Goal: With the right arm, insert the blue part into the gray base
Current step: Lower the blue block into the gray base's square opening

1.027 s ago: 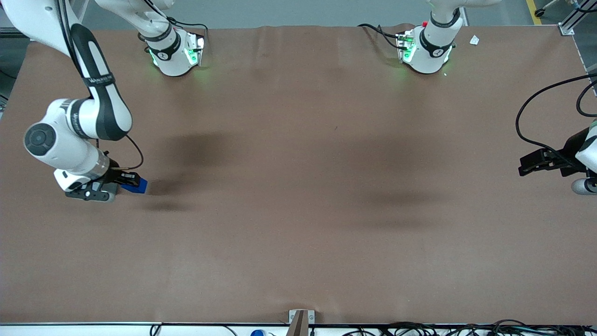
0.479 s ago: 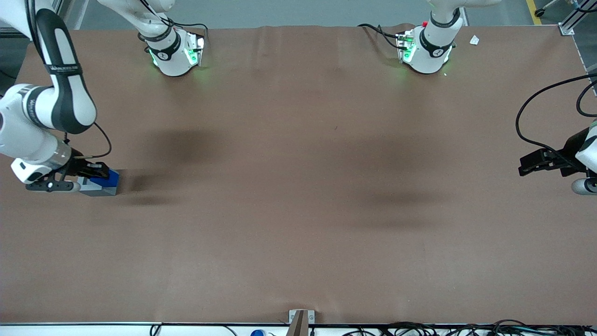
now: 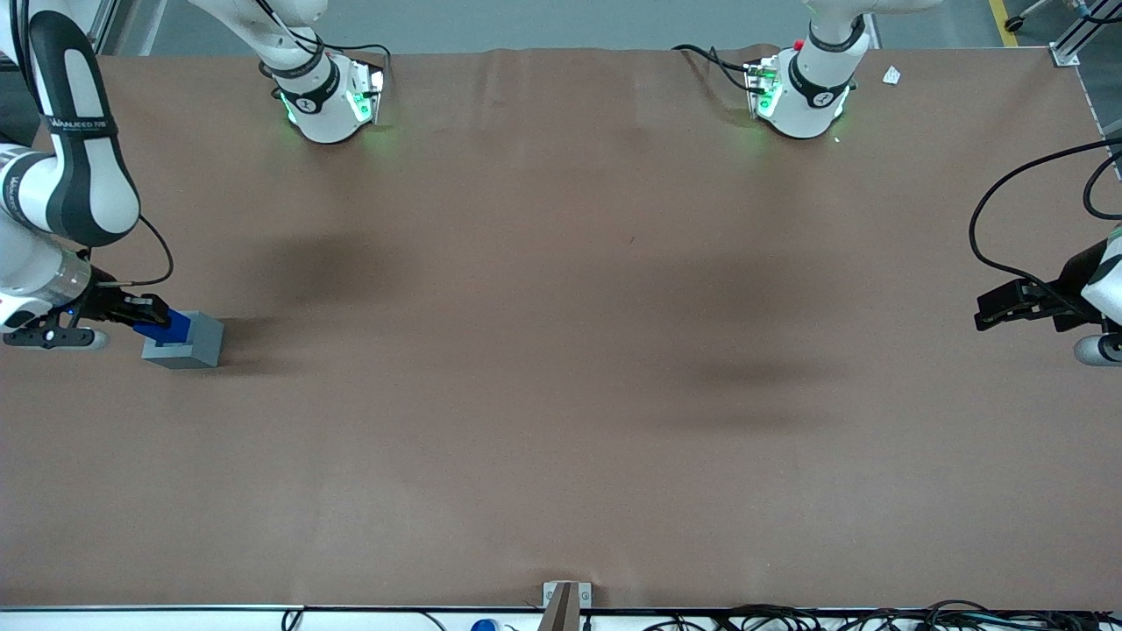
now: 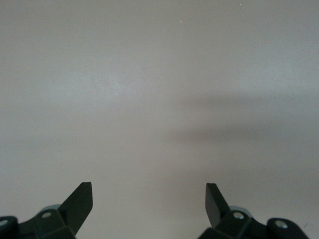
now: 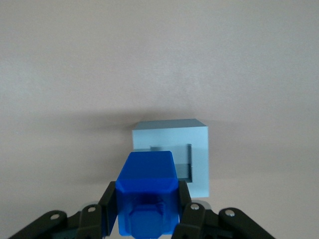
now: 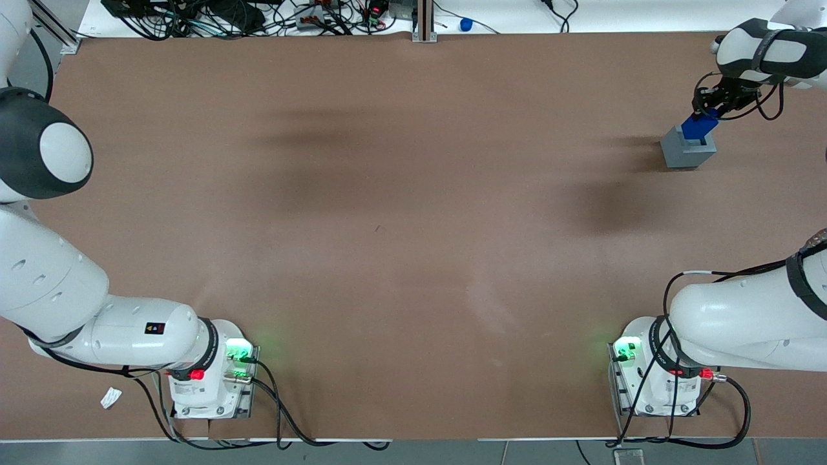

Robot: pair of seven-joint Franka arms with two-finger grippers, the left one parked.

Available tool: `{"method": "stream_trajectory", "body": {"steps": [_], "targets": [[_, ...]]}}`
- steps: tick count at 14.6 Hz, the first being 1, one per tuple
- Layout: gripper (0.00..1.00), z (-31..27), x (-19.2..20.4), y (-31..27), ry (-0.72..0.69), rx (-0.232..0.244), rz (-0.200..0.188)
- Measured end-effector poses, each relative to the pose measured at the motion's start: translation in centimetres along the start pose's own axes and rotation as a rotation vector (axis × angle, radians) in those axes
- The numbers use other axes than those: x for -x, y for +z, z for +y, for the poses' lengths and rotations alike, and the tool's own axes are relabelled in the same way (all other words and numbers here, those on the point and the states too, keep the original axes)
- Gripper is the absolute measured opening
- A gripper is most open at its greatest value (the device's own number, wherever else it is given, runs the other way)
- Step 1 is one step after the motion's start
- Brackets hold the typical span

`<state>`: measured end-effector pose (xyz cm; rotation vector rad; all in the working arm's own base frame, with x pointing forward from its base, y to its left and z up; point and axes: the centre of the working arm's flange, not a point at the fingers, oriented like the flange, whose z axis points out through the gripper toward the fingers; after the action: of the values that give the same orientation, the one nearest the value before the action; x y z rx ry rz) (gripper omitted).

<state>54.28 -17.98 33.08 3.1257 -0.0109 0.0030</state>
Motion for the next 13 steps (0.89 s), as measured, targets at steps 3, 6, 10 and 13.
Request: {"method": "stream_trajectory", "body": {"steps": [3,6,10,13], "targets": [[0.51,0.7,0.3,0.0,0.002,0.000,0.001],[0.51,0.8,0.1,-0.1,0.002,0.006,0.018],[0.51,1.2,0.3,0.0,0.010,0.008,0.022],[0.51,1.6,0.5,0.5,0.017,0.008,0.021]]}}
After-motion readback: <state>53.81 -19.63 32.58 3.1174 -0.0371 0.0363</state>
